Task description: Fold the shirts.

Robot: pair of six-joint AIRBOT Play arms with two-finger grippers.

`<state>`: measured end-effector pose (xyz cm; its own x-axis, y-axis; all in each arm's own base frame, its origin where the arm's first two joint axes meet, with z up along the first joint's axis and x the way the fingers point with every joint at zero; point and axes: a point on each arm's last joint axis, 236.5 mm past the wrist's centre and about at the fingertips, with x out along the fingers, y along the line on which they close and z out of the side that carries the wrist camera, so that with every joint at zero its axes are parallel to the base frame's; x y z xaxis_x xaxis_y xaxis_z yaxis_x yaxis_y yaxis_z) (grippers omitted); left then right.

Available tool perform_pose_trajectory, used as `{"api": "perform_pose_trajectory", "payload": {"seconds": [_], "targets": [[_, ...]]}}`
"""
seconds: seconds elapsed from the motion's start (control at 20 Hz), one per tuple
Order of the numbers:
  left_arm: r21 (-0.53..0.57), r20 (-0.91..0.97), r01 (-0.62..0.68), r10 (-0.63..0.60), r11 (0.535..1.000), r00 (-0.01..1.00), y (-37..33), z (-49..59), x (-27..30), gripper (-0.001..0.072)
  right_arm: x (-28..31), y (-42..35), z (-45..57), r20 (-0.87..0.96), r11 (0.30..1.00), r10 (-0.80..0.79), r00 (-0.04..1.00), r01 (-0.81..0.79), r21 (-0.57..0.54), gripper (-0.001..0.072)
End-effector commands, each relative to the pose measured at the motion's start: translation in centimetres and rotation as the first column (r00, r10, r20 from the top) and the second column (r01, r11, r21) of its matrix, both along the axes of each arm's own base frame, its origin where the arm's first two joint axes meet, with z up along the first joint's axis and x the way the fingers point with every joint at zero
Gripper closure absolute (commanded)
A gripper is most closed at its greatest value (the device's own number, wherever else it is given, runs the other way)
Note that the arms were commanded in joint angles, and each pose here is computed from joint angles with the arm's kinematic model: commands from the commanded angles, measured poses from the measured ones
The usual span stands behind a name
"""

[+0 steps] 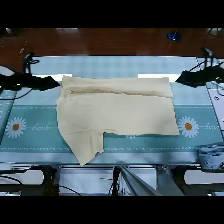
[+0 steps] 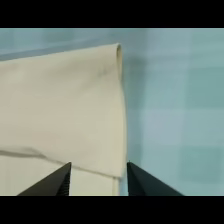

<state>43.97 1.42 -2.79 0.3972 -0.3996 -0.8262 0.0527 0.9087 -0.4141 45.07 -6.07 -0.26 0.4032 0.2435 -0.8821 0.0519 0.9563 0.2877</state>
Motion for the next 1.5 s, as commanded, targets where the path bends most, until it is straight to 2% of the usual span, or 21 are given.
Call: {"api": "perform_pose_trajectory", "payload": {"seconds": [0.0,0.05,0.1,0.15,0.2,0.3,0.35,0.4,0.65,1.1,1.2,1.35,1.4,1.45], "targets": [[0.006,-0.235,-0.046,0.047,0.999,0.971,4.8,1.2,-8.0,0.0286,-8.6,-7.6,1.6,-0.253,0.966,-0.046,0.966,-0.022,-0.259,0.0274],[-0.038,-0.284,-0.052,0.039,0.998,0.958,4.5,0.7,-10.5,0.0286,-11.4,-9.1,1.1,-0.34,0.959,-0.104,0.934,0.003,-0.285,0.0297],[-0.082,-0.336,-0.063,0.032,0.995,0.941,3.9,0.0,-13.2,0.0285,-13.0,-9.3,0.4,-0.367,0.966,-0.145,0.919,0.051,-0.255,0.0349],[-0.113,-0.383,-0.081,0.032,0.99,0.923,3.2,-0.8,-15.7,0.0239,-14.3,-8.5,-0.6,-0.378,0.978,-0.145,0.914,0.076,-0.192,0.0356],[-0.138,-0.417,-0.097,0.031,0.986,0.908,2.4,-1.6,-18.0,0.0177,-15.3,-7.6,-1.4,-0.384,0.987,-0.131,0.914,0.084,-0.136,0.0355],[-0.172,-0.44,-0.109,0.022,0.979,0.898,0.8,-2.7,-21.6,0.0147,-16.4,-5.9,-2.6,-0.361,0.992,-0.124,0.924,0.116,-0.042,0.0326],[-0.181,-0.448,-0.108,0.016,0.977,0.894,0.0,-3.1,-23.0,0.0075,-16.8,-5.2,-3.1,-0.353,0.993,-0.117,0.928,0.12,-0.013,0.0283],[-0.19,-0.459,-0.112,0.013,0.975,0.888,-0.7,-3.4,-24.1,0.0016,-17.3,-4.7,-3.5,-0.358,0.993,-0.108,0.927,0.115,-0.002,0.0278],[-0.222,-0.504,-0.089,-0.036,0.971,0.863,-3.4,-4.7,-26.7,0.0014,-18.0,-4.0,-4.3,-0.376,0.993,-0.098,0.922,0.113,0.018,0.0278],[-0.172,-0.501,-0.045,-0.049,0.984,0.864,-7.5,-6.7,-24.2,0.0025,-18.3,-3.1,-4.0,-0.39,0.992,-0.082,0.917,0.113,0.057,0.0278],[-0.167,-0.52,-0.016,-0.074,0.986,0.851,-8.5,-7.4,-24.4,0.0037,-18.4,-3.0,-4.0,-0.394,0.992,-0.08,0.916,0.112,0.06,0.0278],[-0.15,-0.572,-0.041,-0.053,0.988,0.819,-9.6,-8.7,-24.6,0.0041,-18.4,-3.0,-4.0,-0.396,0.992,-0.079,0.915,0.112,0.061,0.0278],[-0.153,-0.584,-0.052,-0.048,0.987,0.811,-10.0,-9.1,-24.5,0.0113,-18.5,-3.0,-4.0,-0.398,0.992,-0.078,0.914,0.112,0.062,0.0278],[-0.151,-0.596,-0.065,-0.038,0.986,0.802,-10.2,-9.4,-24.5,0.0355,-18.5,-3.0,-3.8,-0.394,0.992,-0.078,0.916,0.111,0.06,0.0278]]}}
